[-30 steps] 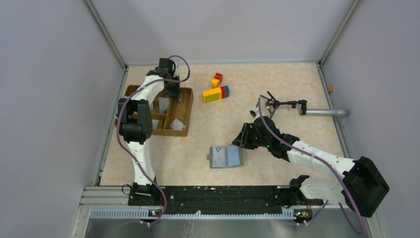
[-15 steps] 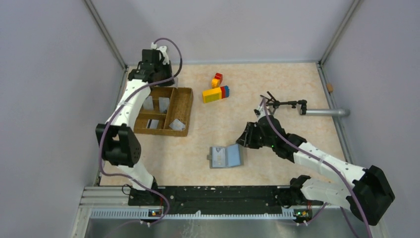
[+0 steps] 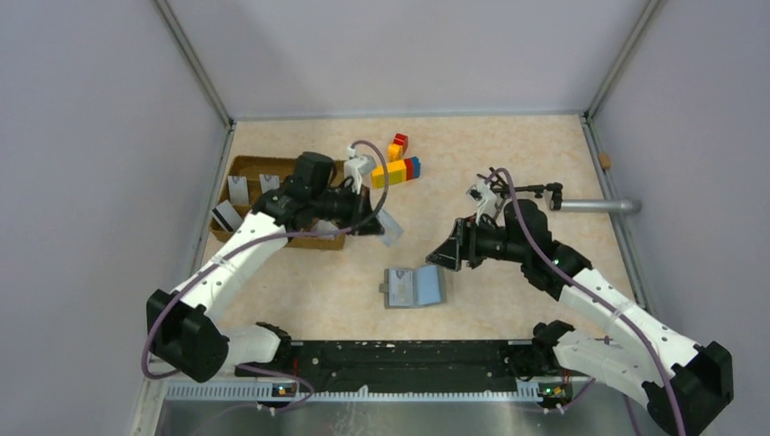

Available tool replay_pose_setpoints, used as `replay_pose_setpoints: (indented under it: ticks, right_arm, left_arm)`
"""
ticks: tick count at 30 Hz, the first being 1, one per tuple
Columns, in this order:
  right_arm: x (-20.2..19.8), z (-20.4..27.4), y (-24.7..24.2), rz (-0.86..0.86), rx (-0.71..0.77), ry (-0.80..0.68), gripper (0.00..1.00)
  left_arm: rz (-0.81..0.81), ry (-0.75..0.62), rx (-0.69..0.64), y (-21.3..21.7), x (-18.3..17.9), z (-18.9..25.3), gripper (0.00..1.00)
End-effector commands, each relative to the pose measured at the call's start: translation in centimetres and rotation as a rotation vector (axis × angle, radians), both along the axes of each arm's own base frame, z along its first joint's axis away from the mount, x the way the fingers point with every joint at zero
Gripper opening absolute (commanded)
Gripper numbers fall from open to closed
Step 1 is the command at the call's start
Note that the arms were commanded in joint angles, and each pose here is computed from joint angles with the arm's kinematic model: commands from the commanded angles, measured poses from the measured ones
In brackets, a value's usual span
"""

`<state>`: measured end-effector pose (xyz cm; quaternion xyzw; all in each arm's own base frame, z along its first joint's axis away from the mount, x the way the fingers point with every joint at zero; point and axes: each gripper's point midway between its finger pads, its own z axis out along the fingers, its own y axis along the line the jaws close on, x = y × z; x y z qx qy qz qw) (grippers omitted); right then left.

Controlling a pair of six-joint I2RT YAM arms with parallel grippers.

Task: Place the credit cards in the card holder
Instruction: Pick up the credit card from the storage box.

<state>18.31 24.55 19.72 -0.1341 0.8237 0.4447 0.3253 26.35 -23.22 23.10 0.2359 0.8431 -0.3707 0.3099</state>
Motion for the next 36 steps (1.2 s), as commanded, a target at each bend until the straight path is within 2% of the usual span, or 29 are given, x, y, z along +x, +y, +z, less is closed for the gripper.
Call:
replay_pose_setpoints:
  ticks: [1, 4, 8, 13, 20, 23, 25, 26, 27, 29, 31, 34, 36]
  right_arm:
    - [-3.5, 4.0, 1.7, 0.234, 0.172, -0.061, 0.68]
    - [-4.8, 3.7, 2.0, 0.285, 0.221, -0.028, 0.68]
    - [-6.4, 3.3, 2.6, 0.346, 0.254, 0.002, 0.67]
    - [-7.9, 3.0, 3.8, 0.393, 0.276, 0.013, 0.58]
    - [-8.2, 3.7, 5.0, 0.417, 0.364, 0.013, 0.32]
    - [-8.2, 3.5, 5.3, 0.418, 0.375, 0.016, 0.17]
    - [-8.1, 3.3, 5.3, 0.412, 0.374, 0.015, 0.0]
    - [-8.0, 3.2, 5.3, 0.405, 0.372, 0.015, 0.0]
    - [-7.8, 3.2, 5.2, 0.389, 0.373, 0.009, 0.0]
    - [-7.5, 3.0, 5.0, 0.354, 0.382, -0.006, 0.0]
    - [-7.1, 3.5, 4.9, 0.318, 0.414, -0.033, 0.0]
    - [-6.6, 4.0, 4.5, 0.268, 0.456, -0.063, 0.0]
    - [-6.2, 4.3, 4.3, 0.235, 0.484, -0.083, 0.0]
  left_arm:
    - [-0.329, 0.097, -0.268, -4.0, -7.9, 1.9, 0.0]
    - [-0.431, 0.154, -0.319, -4.8, -11.0, 1.6, 0.0]
    - [-0.496, 0.191, -0.348, -5.3, -13.4, 1.3, 0.0]
    - [-0.533, 0.209, -0.38, -5.8, -14.5, 1.6, 0.0]
    - [-0.553, 0.217, -0.39, -6.5, -14.9, 1.6, 0.0]
    - [-0.539, 0.218, -0.411, -6.7, -14.8, 1.5, 0.0]
    - [-0.529, 0.208, -0.441, -7.0, -14.7, 1.8, 0.0]
    - [-0.515, 0.201, -0.454, -7.2, -14.5, 1.9, 0.01]
    - [-0.495, 0.197, -0.465, -7.3, -14.2, 1.9, 0.12]
    - [-0.446, 0.187, -0.499, -7.5, -13.7, 2.1, 0.41]
    - [-0.382, 0.17, -0.558, -7.7, -13.0, 2.6, 0.59]
    - [-0.278, 0.153, -0.674, -7.9, -12.2, 3.6, 0.62]
    - [-0.234, 0.161, -0.747, -8.0, -12.1, 4.2, 0.58]
